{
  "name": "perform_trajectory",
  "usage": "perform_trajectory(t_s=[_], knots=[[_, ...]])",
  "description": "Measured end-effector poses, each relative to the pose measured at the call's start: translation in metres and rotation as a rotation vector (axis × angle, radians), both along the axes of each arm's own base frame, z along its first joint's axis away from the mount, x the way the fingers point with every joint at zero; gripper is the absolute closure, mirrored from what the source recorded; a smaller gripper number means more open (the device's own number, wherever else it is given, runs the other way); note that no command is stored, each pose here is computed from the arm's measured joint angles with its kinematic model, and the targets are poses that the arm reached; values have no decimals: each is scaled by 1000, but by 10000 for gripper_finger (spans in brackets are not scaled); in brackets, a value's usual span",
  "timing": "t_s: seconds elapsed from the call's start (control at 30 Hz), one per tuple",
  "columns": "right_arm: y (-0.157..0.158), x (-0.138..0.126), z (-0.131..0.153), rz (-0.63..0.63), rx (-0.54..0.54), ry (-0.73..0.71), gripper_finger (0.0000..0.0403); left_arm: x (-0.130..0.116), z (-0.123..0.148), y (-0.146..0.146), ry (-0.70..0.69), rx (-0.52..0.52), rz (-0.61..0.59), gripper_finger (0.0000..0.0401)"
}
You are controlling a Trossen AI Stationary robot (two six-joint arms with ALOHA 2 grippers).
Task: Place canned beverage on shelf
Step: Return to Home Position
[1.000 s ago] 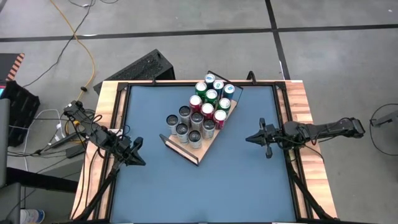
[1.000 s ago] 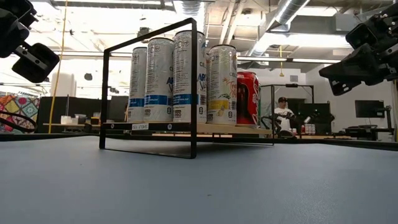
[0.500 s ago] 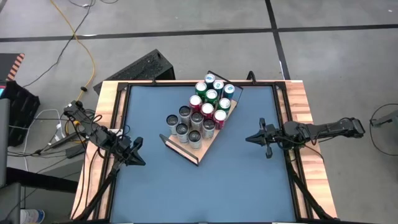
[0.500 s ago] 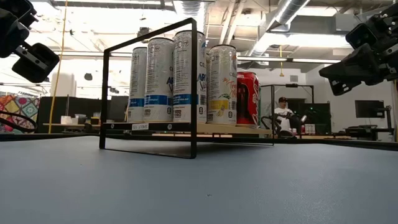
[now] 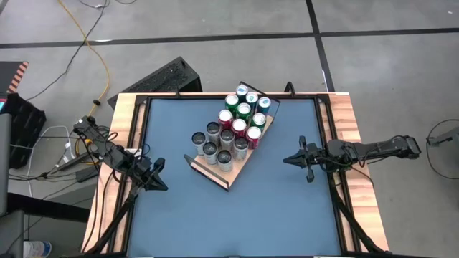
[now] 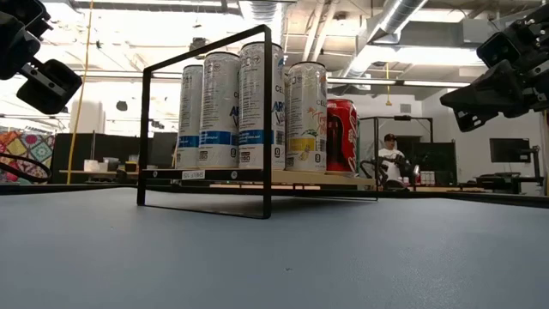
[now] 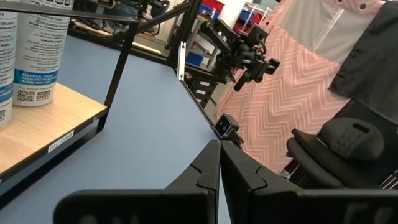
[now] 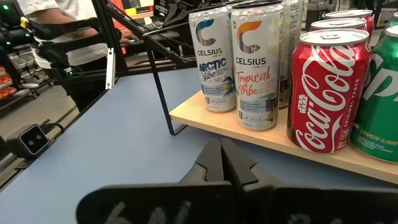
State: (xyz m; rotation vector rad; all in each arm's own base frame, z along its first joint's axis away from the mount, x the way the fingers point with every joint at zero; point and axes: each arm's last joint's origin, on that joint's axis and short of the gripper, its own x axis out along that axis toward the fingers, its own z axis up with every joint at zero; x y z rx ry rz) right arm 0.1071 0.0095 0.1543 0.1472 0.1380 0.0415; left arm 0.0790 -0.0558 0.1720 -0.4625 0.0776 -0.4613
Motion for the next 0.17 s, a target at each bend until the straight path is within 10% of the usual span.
perform_trajectory(t_s=[0.17], knots=[[0,0,0,0,0,0,403,0,0,0,-1,2,0,401]])
